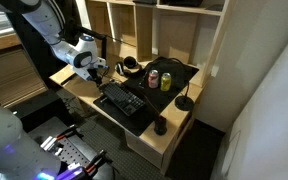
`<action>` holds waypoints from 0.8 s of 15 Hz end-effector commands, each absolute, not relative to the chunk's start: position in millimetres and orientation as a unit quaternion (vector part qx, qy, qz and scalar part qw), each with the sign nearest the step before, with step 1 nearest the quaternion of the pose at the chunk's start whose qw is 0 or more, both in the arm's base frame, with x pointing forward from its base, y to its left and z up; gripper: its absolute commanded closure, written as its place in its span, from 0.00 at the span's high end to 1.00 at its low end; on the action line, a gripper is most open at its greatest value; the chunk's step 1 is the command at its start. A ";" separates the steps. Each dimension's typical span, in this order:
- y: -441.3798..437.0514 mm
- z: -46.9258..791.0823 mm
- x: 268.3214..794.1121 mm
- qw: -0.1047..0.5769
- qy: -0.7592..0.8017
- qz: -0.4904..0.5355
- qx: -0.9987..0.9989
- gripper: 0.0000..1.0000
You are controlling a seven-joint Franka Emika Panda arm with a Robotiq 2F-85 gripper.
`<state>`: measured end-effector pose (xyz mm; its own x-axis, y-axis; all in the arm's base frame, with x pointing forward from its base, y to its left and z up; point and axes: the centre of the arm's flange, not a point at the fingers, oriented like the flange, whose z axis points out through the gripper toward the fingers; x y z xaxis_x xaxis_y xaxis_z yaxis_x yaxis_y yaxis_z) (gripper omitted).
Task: Press the key on the bottom right corner of the keyboard
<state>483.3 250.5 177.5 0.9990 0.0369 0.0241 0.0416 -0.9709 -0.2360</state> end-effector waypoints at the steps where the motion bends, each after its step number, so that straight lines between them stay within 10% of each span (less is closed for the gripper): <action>1: 249.9 158.1 490.1 0.121 -0.008 -0.025 -0.992 1.00; 12: 230.9 224.5 465.2 0.127 -0.014 -0.024 -0.992 1.00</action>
<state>486.6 250.3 173.2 0.9979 -0.0048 0.0651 0.0104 -0.9732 -0.2299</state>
